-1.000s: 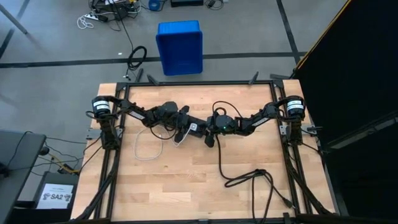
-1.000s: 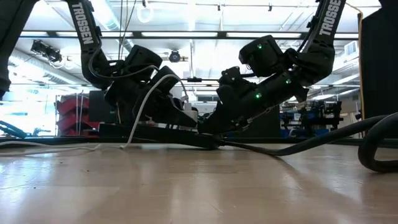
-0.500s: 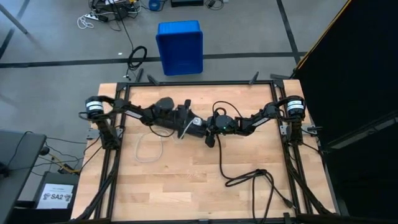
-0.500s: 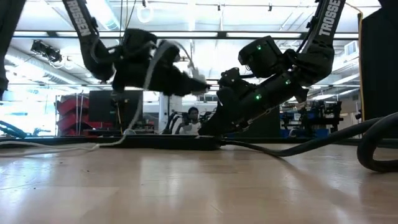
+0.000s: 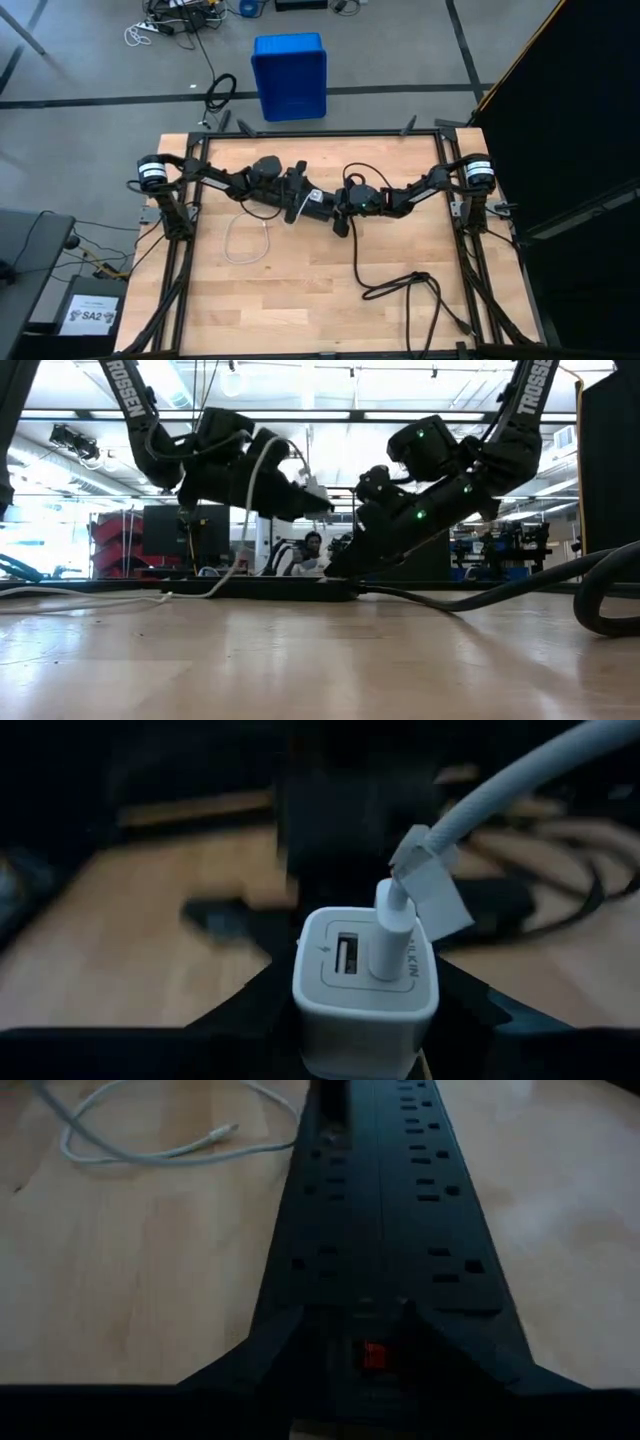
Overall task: Insert USB
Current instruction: Remove the white USB cable from the white charger adapter
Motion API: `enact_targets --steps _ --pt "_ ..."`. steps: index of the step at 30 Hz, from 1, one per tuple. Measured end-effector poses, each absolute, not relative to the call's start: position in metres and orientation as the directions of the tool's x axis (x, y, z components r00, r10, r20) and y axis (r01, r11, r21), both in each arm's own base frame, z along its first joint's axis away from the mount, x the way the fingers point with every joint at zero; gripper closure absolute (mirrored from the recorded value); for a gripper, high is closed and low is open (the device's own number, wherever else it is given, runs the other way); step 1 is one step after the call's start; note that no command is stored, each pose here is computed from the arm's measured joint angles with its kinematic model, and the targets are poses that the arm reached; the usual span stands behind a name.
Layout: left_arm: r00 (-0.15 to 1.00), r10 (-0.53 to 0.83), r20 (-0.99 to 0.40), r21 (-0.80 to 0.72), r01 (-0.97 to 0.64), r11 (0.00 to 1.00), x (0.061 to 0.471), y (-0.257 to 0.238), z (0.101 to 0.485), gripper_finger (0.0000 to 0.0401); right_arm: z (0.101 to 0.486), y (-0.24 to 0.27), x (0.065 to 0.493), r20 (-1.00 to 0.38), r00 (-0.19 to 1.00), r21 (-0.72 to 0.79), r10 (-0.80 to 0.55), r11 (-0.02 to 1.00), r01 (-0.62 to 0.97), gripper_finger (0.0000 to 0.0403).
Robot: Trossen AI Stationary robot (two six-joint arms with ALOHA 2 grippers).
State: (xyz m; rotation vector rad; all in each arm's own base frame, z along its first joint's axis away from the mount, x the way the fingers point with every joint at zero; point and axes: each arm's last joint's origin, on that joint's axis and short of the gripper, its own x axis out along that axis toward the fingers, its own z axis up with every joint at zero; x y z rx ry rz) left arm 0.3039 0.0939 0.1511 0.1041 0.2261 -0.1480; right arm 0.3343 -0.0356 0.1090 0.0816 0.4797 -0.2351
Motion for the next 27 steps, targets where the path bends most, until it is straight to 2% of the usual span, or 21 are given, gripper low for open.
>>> enact_targets --steps 2,10,27 --pt "0.952 -0.132 -0.276 0.074 0.158 0.985 0.302 0.093 0.146 0.0265 0.118 -0.034 0.334 -0.449 0.867 -0.004 -0.217 0.971 0.241 0.0248" --pt "0.946 -0.135 -0.295 0.075 0.164 0.984 0.302 0.093 0.145 0.0265 0.141 -0.026 0.333 -0.371 0.888 -0.049 -0.271 0.961 0.273 0.0252" --pt "0.931 -0.150 -0.333 0.040 0.173 0.984 0.302 0.085 0.141 0.0264 0.149 -0.025 0.339 -0.336 0.905 -0.004 -0.262 0.961 0.277 0.0257"
